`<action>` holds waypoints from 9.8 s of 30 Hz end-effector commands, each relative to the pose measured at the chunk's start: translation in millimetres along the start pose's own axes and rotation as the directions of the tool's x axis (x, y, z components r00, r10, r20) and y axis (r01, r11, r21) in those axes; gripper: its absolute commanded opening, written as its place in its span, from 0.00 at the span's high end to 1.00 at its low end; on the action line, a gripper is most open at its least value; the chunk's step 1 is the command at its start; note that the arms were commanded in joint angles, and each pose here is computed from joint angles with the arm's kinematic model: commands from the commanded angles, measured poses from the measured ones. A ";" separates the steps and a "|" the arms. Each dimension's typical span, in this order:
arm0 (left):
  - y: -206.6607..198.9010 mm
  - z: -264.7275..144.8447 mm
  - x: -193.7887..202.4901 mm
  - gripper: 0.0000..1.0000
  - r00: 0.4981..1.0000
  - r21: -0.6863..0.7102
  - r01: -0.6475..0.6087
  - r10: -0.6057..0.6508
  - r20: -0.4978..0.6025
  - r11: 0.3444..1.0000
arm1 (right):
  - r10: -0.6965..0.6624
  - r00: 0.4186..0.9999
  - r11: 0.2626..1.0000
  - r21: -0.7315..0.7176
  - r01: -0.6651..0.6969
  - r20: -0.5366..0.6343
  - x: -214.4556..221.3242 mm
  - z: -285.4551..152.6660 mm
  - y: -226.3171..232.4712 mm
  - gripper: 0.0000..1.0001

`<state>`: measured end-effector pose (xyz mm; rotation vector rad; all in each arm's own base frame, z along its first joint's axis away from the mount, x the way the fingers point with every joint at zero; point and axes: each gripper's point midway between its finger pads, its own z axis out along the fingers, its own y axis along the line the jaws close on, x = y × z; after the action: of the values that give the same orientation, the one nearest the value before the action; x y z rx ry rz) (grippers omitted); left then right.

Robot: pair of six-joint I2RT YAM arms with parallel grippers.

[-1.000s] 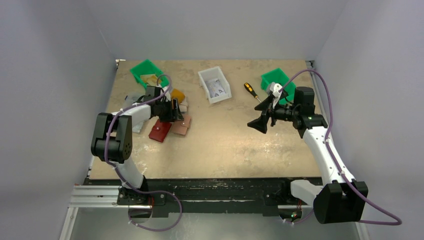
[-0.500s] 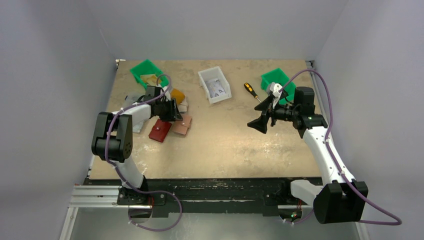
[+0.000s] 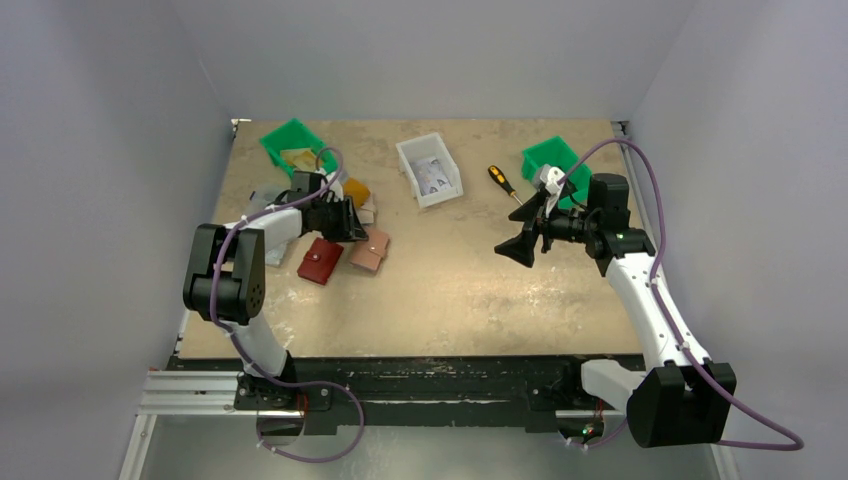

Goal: Take the credit cards out of the card holder
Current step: Open the card holder at the center of the board.

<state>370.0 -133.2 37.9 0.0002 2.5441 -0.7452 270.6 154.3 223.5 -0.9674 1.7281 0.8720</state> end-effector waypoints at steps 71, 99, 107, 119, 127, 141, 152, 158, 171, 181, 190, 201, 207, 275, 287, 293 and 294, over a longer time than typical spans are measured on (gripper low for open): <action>-243.5 -18.9 92.2 1.00 0.835 0.303 0.382 -0.466 0.292 0.873 | -0.125 0.906 0.985 -0.160 0.064 -0.405 95.9 111.3 48.2 0.29; -240.5 -19.5 99.7 1.00 0.827 0.337 0.390 -0.487 0.282 0.857 | -0.118 0.868 0.993 -0.055 0.105 -0.482 107.8 118.5 29.5 0.68; -235.7 -14.5 108.2 1.00 0.844 0.322 0.378 -0.467 0.266 0.868 | -0.118 0.873 0.992 -0.016 0.125 -0.474 100.6 118.4 22.6 0.89; -227.7 -11.3 118.3 1.00 0.856 0.317 0.365 -0.450 0.254 0.875 | -0.094 0.880 0.992 0.036 0.125 -0.465 93.4 119.1 15.2 1.00; -214.9 -7.7 126.1 1.00 0.858 0.292 0.371 -0.446 0.257 0.882 | -0.069 0.881 0.981 0.128 0.145 -0.468 89.9 115.1 -1.0 1.00; -202.6 -6.5 133.6 1.00 0.860 0.276 0.368 -0.438 0.261 0.888 | -0.119 0.886 0.993 -0.063 0.101 -0.449 89.0 113.9 26.8 1.00; -208.7 -6.4 133.3 1.00 0.864 0.304 0.358 -0.437 0.250 0.883 | -0.128 0.874 0.988 -0.140 0.070 -0.469 102.6 116.8 41.8 0.62; -212.3 -7.2 132.8 1.00 0.865 0.319 0.356 -0.439 0.244 0.878 | -0.135 0.859 0.988 -0.129 0.081 -0.494 110.5 122.1 43.4 0.50; -216.8 -8.9 133.5 1.00 0.867 0.344 0.352 -0.441 0.231 0.871 | -0.107 0.832 0.994 -0.027 0.110 -0.544 122.8 126.6 25.8 0.61; -212.4 -9.2 136.3 1.00 0.866 0.340 0.357 -0.445 0.229 0.870 | -0.107 0.845 0.991 0.017 0.136 -0.525 111.9 127.1 18.4 1.00; -205.1 -10.7 140.1 1.00 0.867 0.330 0.354 -0.439 0.234 0.875 | -0.100 0.835 0.980 0.089 0.176 -0.541 112.5 122.4 2.9 1.00; -196.9 -8.7 148.0 1.00 0.887 0.304 0.326 -0.401 0.230 0.895 | -0.051 0.834 0.970 0.170 0.171 -0.550 116.4 111.6 -21.0 1.00; -196.3 -13.0 149.7 1.00 0.911 0.295 0.271 -0.343 0.229 0.916 | -0.096 0.859 0.995 -0.013 0.103 -0.503 108.9 112.7 5.9 1.00; -142.9 63.0 141.1 0.43 0.838 0.075 0.488 -0.491 0.237 0.870 | -0.070 0.857 0.997 -0.002 0.080 -0.510 107.5 126.4 7.3 1.00; -142.0 58.7 144.7 0.42 0.840 0.129 0.477 -0.494 0.224 0.869 | -0.174 0.823 0.976 0.015 0.216 -0.541 109.8 115.8 -7.7 0.52; -140.9 75.8 153.4 0.42 0.865 0.010 0.477 -0.472 0.172 0.879 | -0.169 0.808 0.970 0.047 0.237 -0.565 117.7 124.8 -12.6 0.44; -140.6 77.7 154.6 0.42 0.866 -0.002 0.478 -0.471 0.166 0.878 | -0.169 0.802 0.968 0.055 0.244 -0.573 120.2 125.3 -14.7 0.44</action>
<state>268.6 -333.4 37.9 -0.7341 2.2056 -1.0880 288.3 227.8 67.3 -1.4107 2.1151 0.4115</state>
